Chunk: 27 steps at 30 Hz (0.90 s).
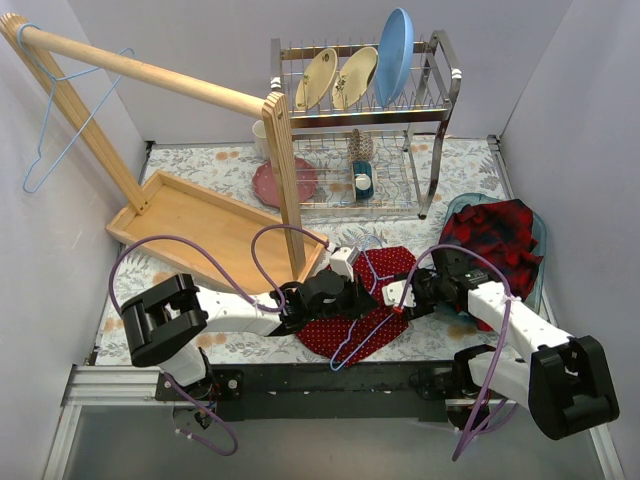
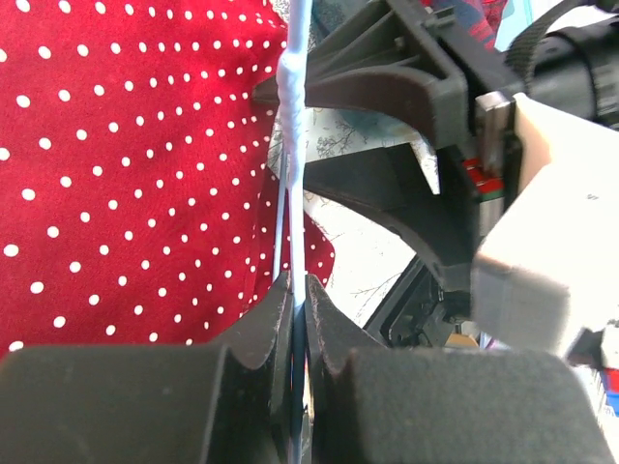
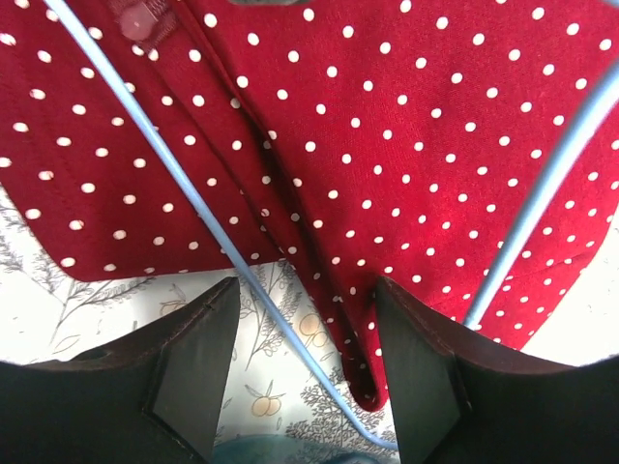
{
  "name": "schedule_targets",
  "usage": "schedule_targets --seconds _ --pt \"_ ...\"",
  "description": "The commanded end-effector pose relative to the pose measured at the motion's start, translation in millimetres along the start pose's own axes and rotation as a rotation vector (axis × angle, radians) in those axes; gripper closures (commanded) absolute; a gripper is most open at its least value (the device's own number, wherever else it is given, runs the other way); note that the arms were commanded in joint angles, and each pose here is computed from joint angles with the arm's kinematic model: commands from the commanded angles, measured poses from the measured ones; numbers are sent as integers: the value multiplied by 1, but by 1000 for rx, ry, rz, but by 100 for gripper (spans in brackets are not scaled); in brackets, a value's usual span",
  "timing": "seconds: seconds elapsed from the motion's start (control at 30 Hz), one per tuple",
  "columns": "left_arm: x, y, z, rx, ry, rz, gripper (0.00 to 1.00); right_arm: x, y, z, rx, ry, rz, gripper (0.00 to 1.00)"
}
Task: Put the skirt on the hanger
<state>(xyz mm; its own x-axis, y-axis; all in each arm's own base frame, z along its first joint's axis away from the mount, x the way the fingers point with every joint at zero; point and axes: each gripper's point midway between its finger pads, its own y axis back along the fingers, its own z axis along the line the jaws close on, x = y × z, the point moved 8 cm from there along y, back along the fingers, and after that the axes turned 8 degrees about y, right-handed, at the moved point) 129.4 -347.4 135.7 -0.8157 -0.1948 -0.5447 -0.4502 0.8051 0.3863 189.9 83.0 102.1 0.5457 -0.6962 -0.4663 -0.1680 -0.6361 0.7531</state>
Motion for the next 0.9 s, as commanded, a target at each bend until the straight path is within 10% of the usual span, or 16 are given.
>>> schedule_targets --seconds 0.0,0.87 --pt "-1 -1 5 3 16 3 100 3 -5 -11 52 63 27 35" --pt "11 -12 30 -78 -15 55 100 -18 0 -12 -31 24 -79 40"
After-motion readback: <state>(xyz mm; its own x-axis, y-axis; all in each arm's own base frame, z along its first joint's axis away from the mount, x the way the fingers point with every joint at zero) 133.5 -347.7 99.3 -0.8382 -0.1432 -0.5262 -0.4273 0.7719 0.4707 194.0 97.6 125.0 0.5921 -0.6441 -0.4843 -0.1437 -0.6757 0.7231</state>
